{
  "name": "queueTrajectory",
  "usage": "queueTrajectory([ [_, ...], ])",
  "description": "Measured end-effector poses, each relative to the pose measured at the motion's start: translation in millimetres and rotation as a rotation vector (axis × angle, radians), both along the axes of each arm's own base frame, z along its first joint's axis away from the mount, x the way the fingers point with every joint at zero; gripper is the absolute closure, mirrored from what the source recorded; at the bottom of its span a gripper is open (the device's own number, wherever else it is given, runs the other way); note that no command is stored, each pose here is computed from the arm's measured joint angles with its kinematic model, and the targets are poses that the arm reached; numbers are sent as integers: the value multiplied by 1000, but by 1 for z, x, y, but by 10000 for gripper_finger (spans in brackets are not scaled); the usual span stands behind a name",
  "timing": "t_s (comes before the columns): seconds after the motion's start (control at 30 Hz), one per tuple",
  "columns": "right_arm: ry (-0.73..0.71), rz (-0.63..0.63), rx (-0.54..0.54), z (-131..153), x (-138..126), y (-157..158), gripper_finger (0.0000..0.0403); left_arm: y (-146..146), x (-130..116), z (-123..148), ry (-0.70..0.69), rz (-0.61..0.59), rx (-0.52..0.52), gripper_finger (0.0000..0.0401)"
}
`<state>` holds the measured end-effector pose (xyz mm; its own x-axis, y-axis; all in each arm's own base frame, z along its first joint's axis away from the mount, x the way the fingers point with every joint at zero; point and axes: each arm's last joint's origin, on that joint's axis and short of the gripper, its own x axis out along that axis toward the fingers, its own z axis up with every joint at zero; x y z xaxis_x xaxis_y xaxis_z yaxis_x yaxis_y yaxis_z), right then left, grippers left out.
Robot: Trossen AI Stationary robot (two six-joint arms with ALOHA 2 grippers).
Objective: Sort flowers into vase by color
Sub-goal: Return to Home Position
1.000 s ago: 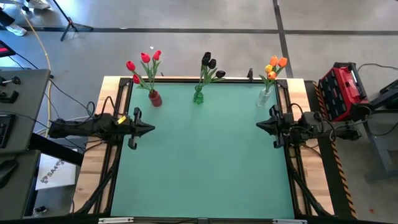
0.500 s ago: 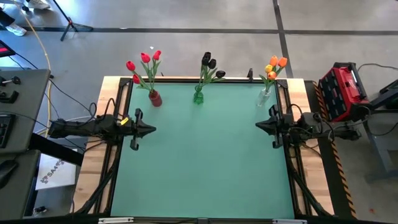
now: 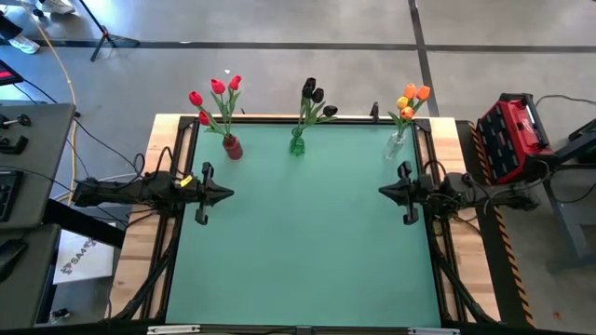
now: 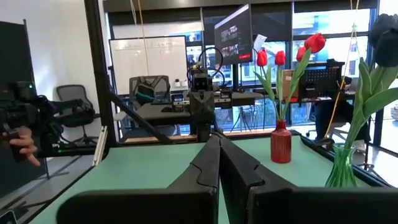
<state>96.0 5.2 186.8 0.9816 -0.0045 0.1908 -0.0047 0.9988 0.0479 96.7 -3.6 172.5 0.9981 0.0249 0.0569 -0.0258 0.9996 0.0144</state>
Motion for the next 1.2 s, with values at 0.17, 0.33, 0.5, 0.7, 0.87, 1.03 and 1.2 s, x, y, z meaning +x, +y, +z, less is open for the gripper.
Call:
queueTrajectory([
  [0.17, 3, 7, -9, -1, -1, 0, 403, 0, 0, -1, 8, -8, 12, 401],
  [0.33, 31, 14, -13, -4, -1, 0, 403, -1, 0, -1, 7, -32, 11, 401],
  [0.5, 49, 32, -43, -5, 0, 1, 403, -1, 0, -4, 37, -48, 4, 401],
  [0.7, 160, 107, -10, -16, 0, 3, 403, -3, 0, -4, 40, -79, -18, 401],
  [0.87, 159, 142, -16, -16, 0, 4, 403, -3, 0, -4, 40, -80, -41, 401],
  [1.03, 166, 143, -15, -17, 0, 4, 403, -3, 0, -4, 41, -68, -56, 401],
  [1.2, 174, 149, 38, -17, 0, 4, 403, -2, 1, -4, 41, -66, -56, 401],
])
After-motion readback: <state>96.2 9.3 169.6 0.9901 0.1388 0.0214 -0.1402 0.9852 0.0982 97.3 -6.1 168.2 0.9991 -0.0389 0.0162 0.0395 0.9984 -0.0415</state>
